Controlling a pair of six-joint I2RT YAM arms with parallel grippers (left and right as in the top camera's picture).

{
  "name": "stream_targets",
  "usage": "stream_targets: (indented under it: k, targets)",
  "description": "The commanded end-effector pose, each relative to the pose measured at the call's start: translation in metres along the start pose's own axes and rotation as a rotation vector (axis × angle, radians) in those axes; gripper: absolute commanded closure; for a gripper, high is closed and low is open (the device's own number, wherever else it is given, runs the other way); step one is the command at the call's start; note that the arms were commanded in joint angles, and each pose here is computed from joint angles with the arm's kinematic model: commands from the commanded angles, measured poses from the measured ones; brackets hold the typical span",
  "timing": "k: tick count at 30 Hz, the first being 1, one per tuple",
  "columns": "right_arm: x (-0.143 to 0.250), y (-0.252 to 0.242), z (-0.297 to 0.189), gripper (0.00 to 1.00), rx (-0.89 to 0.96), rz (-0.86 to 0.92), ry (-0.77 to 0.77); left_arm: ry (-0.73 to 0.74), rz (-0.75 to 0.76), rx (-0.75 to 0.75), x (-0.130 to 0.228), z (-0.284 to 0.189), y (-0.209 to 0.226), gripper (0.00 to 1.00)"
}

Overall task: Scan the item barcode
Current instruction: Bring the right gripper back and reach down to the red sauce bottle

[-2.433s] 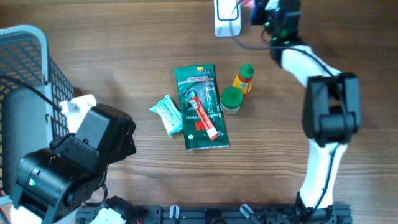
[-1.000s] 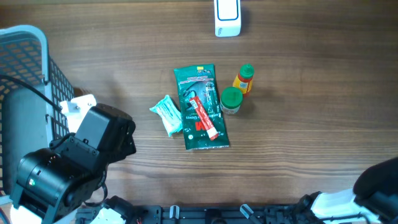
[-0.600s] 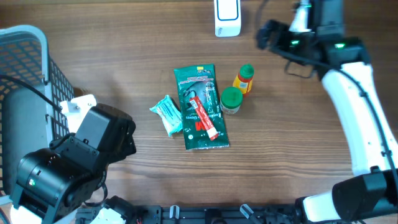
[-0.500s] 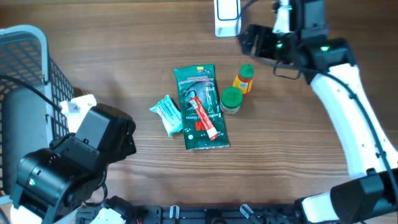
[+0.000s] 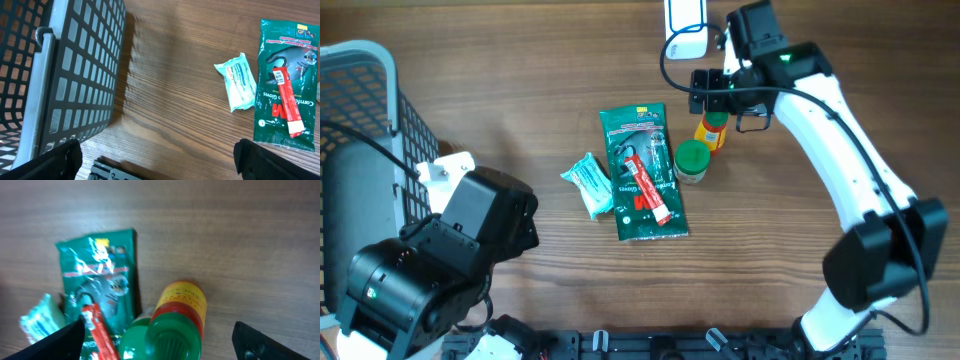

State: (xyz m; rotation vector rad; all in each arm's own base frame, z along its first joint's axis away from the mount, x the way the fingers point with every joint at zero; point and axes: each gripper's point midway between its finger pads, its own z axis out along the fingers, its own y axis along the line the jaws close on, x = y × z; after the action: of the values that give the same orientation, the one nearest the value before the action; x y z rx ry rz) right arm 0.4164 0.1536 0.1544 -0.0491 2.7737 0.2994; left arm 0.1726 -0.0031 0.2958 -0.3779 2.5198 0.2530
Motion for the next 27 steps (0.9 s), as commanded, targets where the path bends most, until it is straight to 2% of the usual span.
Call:
stream_targets:
  k: [1,4,10,11,15,22,27]
  targets:
    - [-0.002,0.007,0.007,0.16,-0.030,-0.013,0.019,-0.003,-0.016,-0.002,0.000,0.000,0.001,0.00]
    - [0.006,0.001,0.013,0.20,-0.002,-0.008,0.054,-0.003,-0.017,-0.002,0.000,0.000,0.001,0.00]
    - [0.023,-0.009,0.035,0.42,0.040,0.002,0.143,-0.003,-0.016,-0.002,0.000,0.000,0.001,0.00]
    - [0.023,-0.011,0.036,0.49,0.049,0.010,0.144,-0.003,-0.016,-0.002,0.000,0.000,0.001,0.00]
    - [0.021,-0.025,0.034,0.62,0.127,0.062,0.124,-0.003,-0.016,-0.002,0.000,0.000,0.001,0.00]
    - [0.008,-0.073,-0.005,0.62,0.296,0.124,0.046,-0.003,-0.016,-0.002,0.000,0.000,0.001,0.00]
    - [0.014,-0.097,-0.018,0.60,0.325,0.268,0.051,-0.003,-0.017,-0.002,0.000,0.000,0.001,0.00]
